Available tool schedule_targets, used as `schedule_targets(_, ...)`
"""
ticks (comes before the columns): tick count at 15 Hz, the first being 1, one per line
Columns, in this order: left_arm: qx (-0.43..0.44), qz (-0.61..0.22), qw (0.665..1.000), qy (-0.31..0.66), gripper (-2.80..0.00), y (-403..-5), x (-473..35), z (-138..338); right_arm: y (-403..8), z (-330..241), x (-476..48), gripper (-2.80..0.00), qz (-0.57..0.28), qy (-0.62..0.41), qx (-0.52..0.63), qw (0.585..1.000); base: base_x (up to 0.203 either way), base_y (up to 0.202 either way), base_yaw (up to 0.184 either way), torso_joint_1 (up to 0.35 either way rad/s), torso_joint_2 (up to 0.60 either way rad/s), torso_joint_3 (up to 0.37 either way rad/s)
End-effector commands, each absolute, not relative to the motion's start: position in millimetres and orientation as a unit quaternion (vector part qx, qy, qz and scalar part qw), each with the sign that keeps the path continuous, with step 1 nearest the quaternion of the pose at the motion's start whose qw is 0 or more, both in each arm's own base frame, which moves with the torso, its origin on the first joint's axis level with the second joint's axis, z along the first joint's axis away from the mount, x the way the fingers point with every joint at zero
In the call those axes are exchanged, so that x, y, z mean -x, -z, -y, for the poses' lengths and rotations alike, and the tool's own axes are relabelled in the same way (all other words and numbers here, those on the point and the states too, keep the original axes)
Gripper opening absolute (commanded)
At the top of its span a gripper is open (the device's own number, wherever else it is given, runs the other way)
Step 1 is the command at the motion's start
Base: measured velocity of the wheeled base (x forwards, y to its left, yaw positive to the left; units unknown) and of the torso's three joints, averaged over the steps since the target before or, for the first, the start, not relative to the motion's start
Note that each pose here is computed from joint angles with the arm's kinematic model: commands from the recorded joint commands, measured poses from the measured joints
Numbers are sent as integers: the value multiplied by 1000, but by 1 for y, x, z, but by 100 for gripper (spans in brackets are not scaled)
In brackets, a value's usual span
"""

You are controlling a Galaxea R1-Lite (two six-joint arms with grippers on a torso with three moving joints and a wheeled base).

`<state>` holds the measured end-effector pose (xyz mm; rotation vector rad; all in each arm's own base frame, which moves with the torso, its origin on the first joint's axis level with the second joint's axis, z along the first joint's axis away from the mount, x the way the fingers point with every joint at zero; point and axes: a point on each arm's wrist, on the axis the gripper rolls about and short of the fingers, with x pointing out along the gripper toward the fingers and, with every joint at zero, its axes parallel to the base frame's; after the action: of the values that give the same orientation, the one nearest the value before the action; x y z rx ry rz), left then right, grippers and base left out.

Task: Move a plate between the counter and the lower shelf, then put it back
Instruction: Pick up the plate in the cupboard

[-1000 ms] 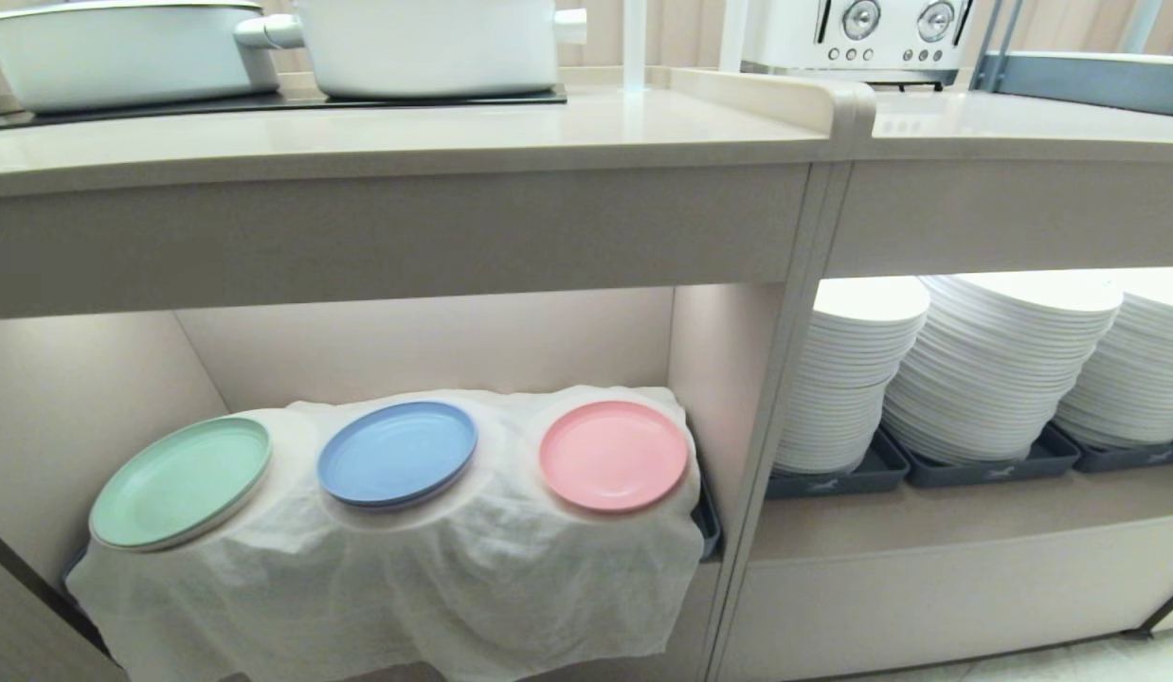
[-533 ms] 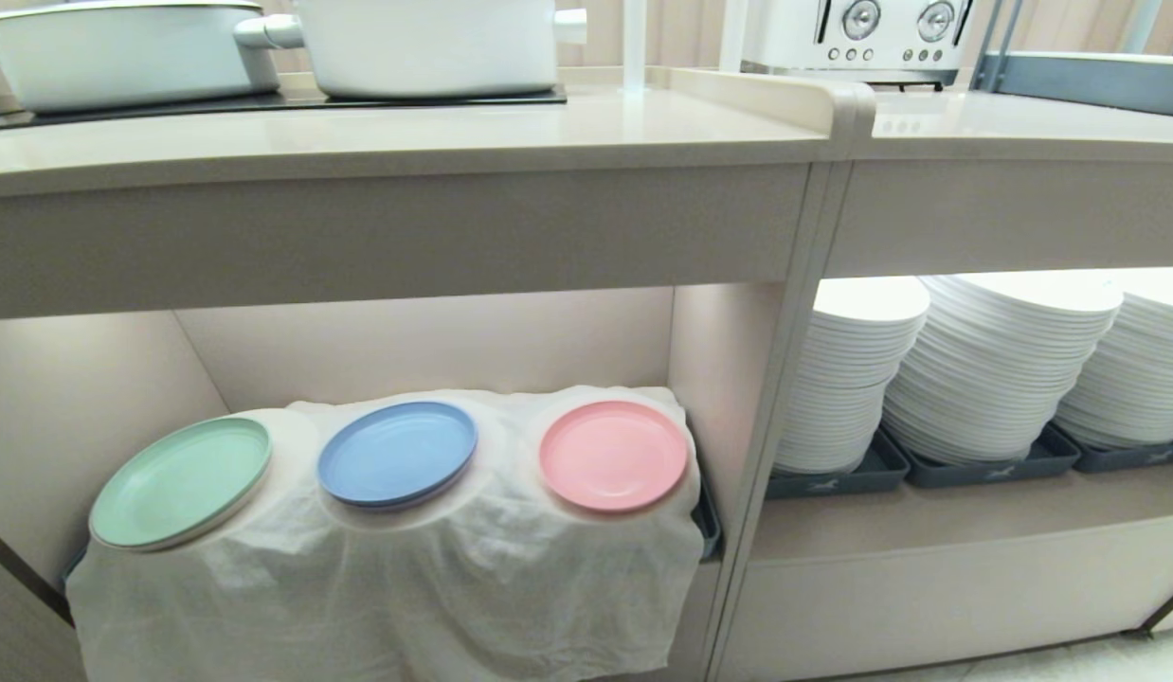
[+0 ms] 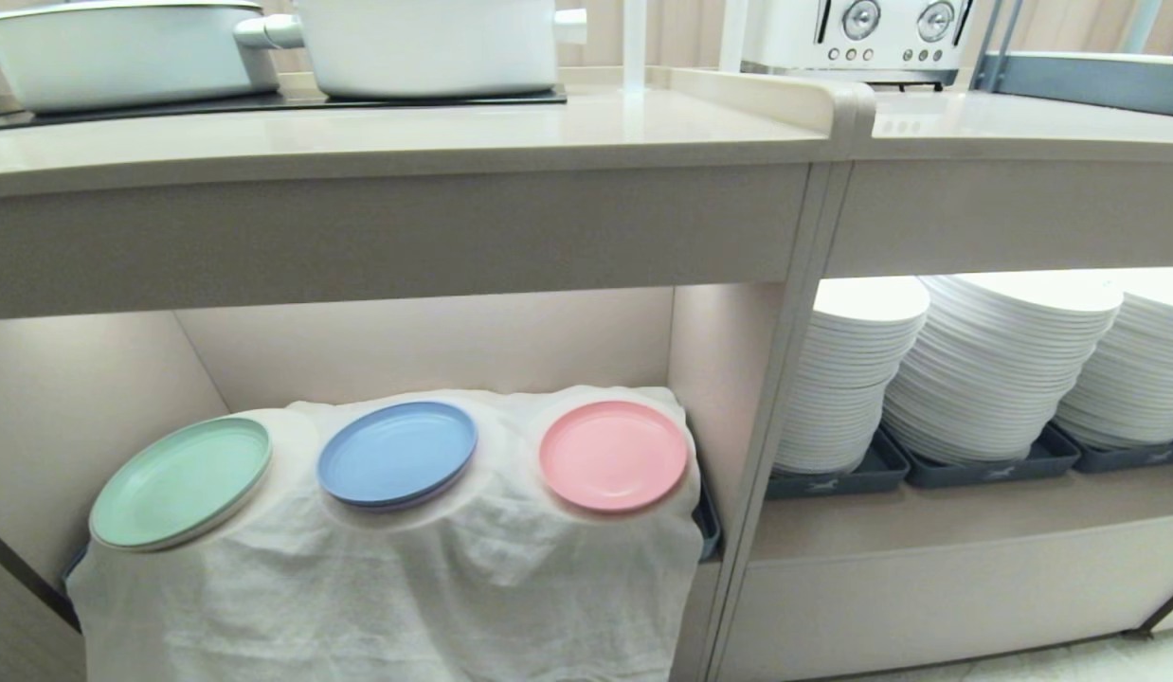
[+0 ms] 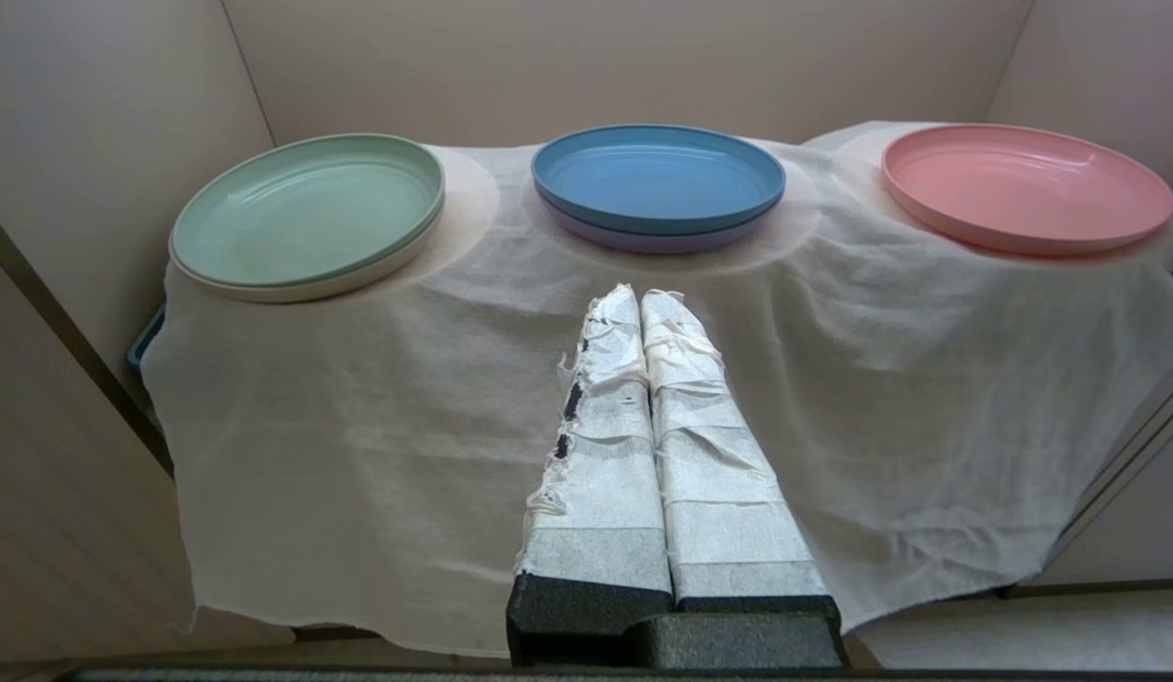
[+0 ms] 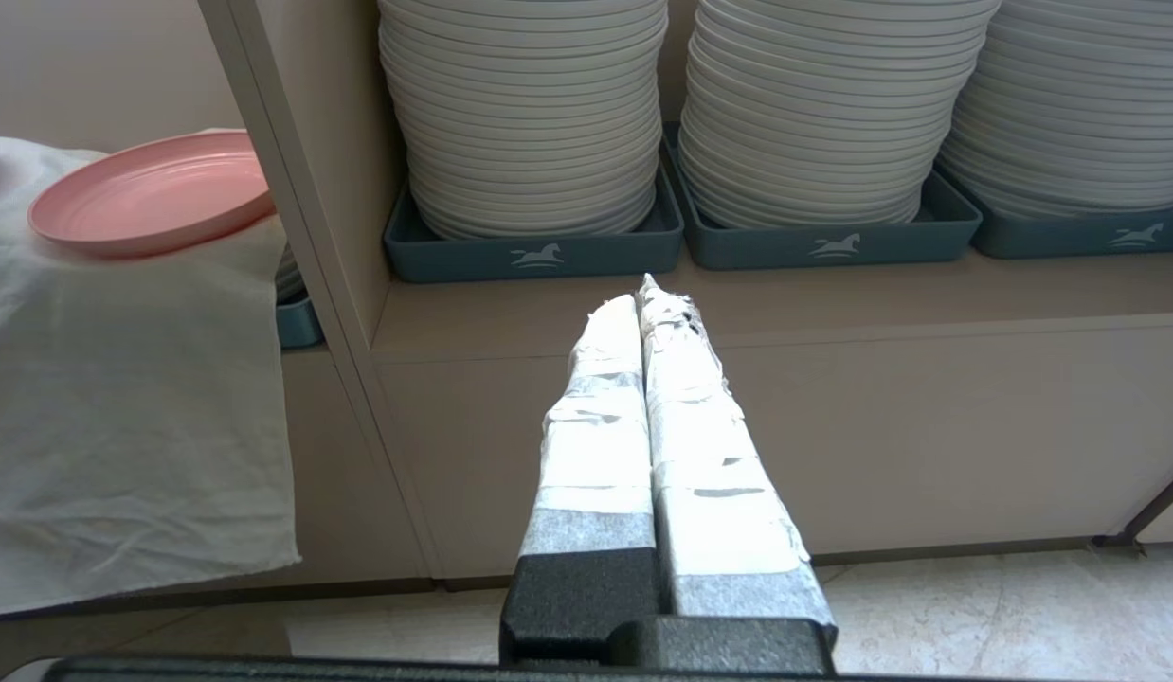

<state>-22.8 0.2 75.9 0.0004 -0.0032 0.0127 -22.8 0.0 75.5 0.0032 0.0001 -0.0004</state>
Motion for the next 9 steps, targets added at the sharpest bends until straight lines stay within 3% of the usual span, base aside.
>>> schedule_targets(1, 0, 1, 1000, -6, -280, -76, 23, 0, -75, 0, 23, -280, 0, 1, -2, 1000, 0, 0, 0, 0, 0, 0)
schedule_targets(9, 0, 2, 1000, -7, -280, -76, 23, 0, -75, 0, 23, -280, 0, 1, -2, 1000, 0, 0, 0, 0, 0, 0)
